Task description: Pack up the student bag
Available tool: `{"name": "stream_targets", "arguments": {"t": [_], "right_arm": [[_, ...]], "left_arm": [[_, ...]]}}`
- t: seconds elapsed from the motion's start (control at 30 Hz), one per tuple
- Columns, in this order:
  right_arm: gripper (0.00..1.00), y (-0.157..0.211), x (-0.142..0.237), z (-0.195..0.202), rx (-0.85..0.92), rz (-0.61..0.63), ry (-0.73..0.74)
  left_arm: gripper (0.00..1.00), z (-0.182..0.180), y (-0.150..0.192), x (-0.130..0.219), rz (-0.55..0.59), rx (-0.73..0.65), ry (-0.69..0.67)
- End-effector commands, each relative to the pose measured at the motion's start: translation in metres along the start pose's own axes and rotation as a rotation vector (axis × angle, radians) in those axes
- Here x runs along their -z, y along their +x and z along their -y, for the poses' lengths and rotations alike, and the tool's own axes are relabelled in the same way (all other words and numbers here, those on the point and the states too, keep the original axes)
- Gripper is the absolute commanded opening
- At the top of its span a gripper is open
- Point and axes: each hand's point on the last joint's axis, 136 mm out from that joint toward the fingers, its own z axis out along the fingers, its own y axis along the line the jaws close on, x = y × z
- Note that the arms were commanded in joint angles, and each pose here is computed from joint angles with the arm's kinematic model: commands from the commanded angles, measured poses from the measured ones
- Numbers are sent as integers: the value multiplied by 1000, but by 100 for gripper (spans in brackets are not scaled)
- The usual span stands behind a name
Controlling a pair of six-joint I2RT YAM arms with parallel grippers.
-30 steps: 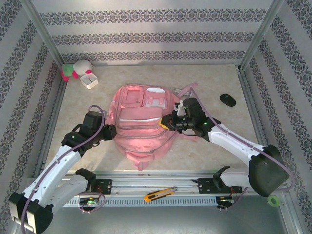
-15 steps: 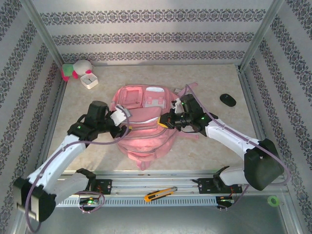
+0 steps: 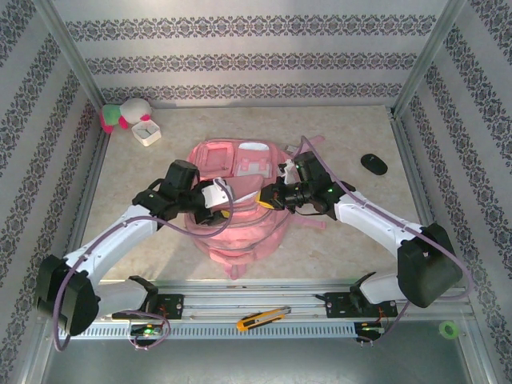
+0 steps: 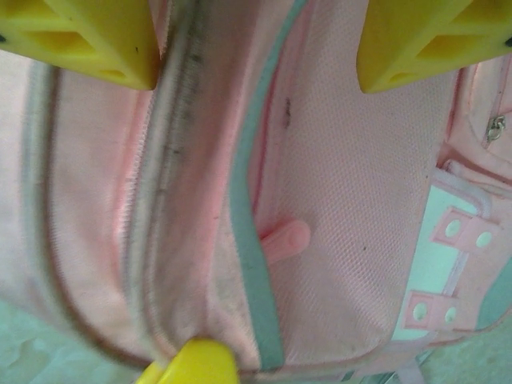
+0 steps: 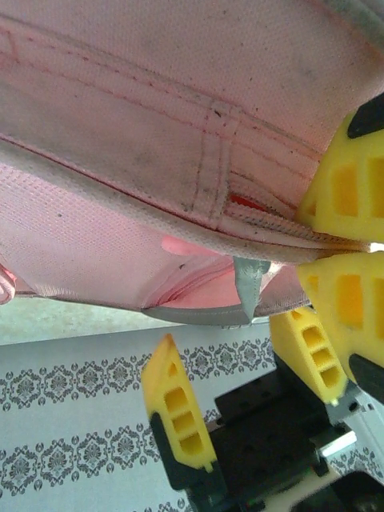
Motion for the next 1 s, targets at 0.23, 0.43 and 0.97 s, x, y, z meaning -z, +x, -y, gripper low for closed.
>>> {"name": "stream_targets", "arguments": {"t": [0.23, 0.43, 0.97], "right_arm": [[10, -1, 2, -20, 83, 0, -42], [31, -6, 5, -21, 90, 26, -32], [74, -100, 116, 68, 426, 204, 554]], "left_arm": [[52, -51, -38, 16, 99, -54, -245], [35, -59, -38, 11, 89, -17, -265], [2, -80, -28, 79, 6, 225, -471]]}}
